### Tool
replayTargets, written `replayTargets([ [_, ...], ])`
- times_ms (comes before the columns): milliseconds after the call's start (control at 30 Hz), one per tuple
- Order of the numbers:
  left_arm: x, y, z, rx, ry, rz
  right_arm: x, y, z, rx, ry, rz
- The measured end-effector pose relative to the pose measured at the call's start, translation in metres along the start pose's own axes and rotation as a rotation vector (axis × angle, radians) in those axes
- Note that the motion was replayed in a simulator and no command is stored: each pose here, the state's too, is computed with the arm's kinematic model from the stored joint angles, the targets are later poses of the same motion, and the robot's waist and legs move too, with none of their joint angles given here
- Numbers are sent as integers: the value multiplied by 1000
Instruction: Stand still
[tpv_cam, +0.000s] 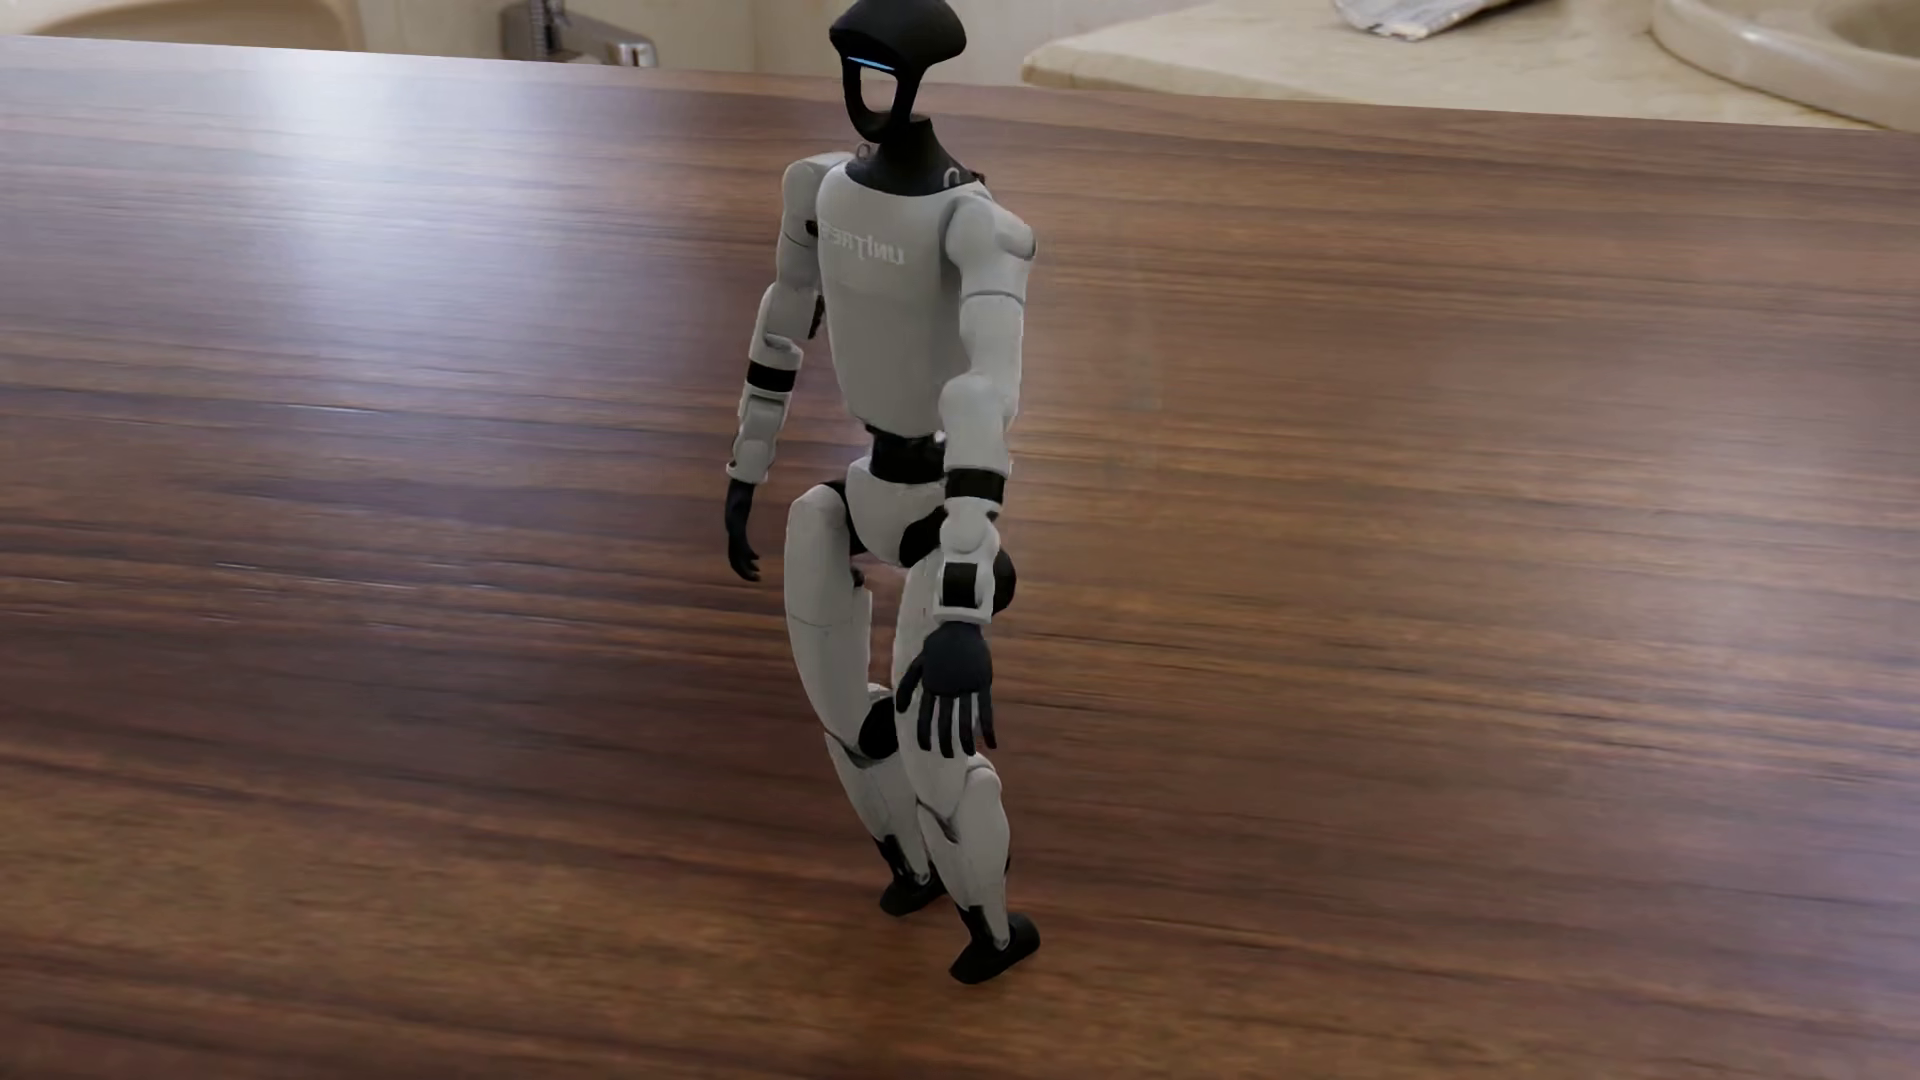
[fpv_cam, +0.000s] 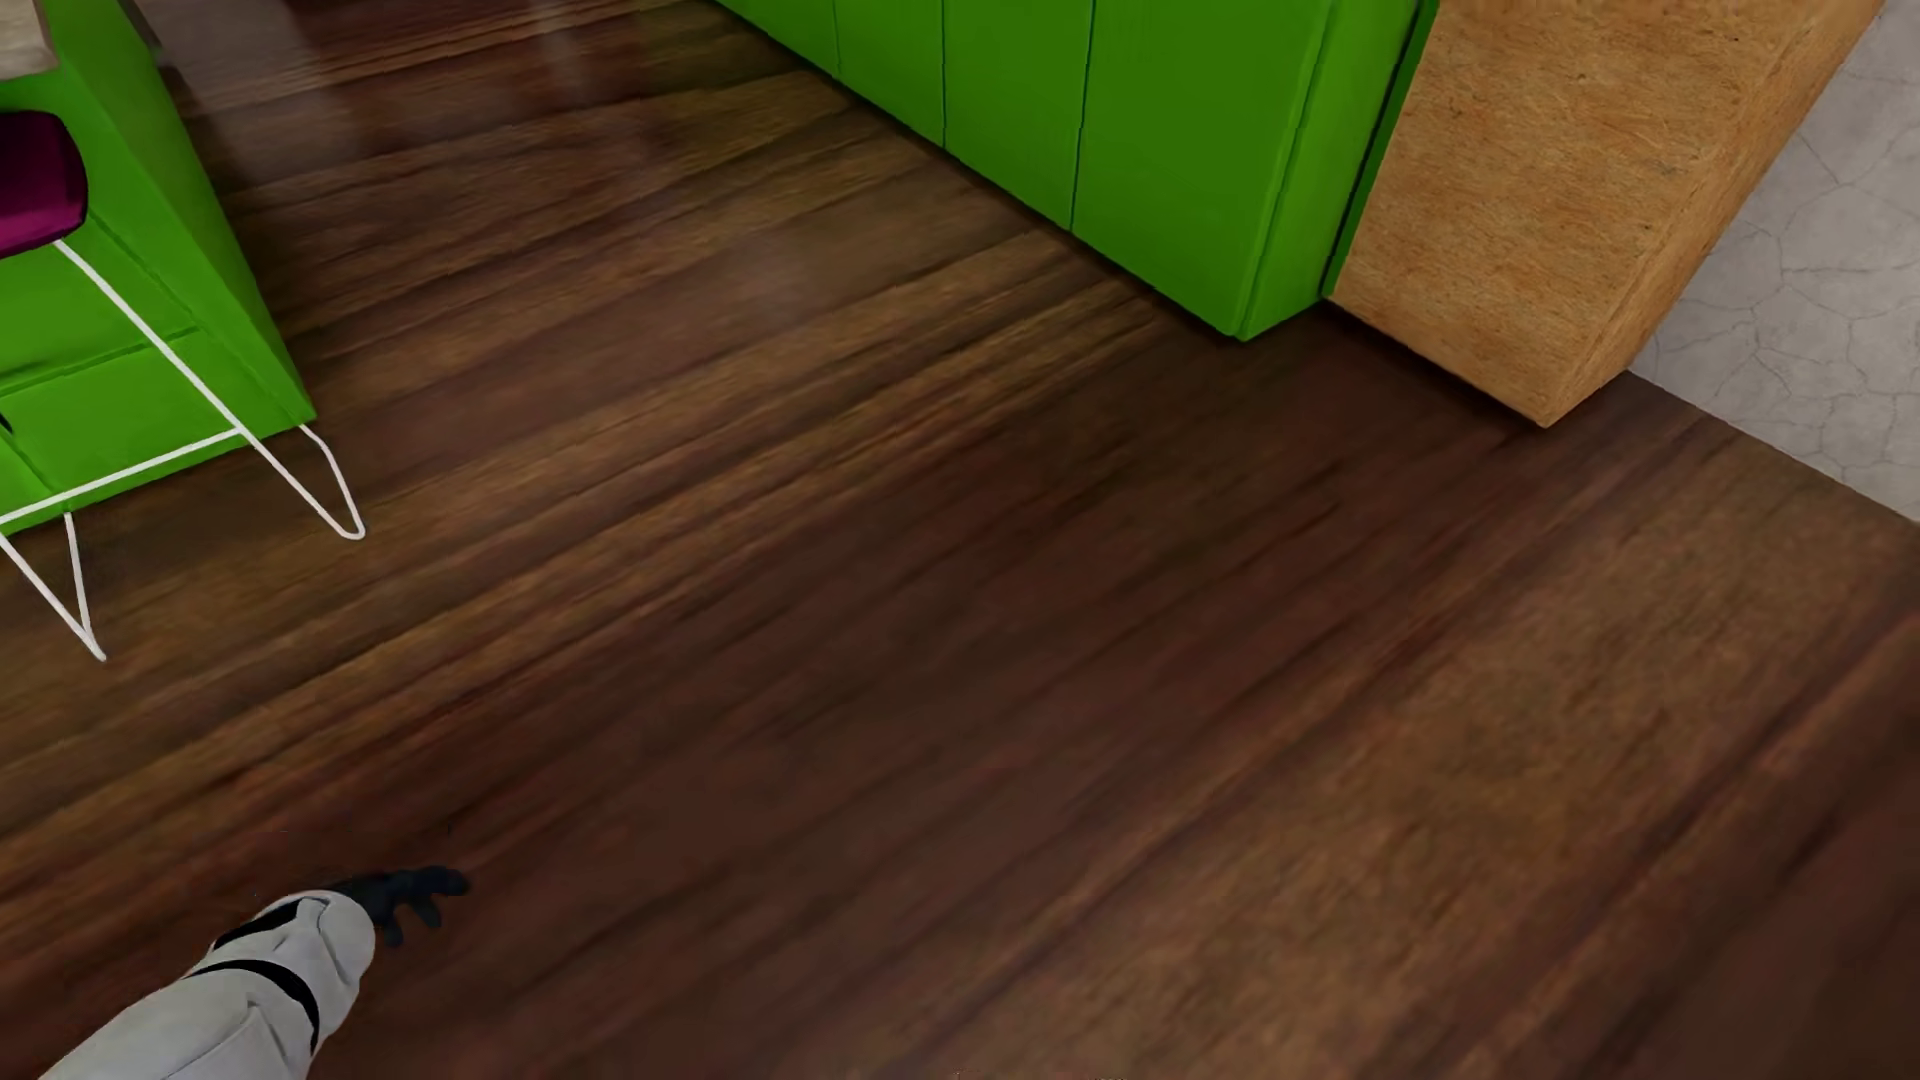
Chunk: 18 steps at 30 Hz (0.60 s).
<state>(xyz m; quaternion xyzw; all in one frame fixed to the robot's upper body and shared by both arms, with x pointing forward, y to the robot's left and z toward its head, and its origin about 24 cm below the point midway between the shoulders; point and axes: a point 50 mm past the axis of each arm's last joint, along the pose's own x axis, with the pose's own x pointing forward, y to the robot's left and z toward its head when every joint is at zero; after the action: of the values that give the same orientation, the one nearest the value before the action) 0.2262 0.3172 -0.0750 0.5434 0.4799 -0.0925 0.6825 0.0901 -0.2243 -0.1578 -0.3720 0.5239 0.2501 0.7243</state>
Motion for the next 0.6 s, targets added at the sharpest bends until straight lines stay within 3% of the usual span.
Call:
replayTargets([
  [133,-11,-98,-13,19,-22,-231,1,16,5,-55,-9,51],
  [300,-43,-181,-21,-6,-90,-439,-2,23,-13,-27,42,62],
  [400,-54,-201,-22,-19,-100,-493,-4,27,-20,-13,65,69],
  [600,-52,-197,-20,-39,-102,-480,-6,46,-19,1,51,113],
])
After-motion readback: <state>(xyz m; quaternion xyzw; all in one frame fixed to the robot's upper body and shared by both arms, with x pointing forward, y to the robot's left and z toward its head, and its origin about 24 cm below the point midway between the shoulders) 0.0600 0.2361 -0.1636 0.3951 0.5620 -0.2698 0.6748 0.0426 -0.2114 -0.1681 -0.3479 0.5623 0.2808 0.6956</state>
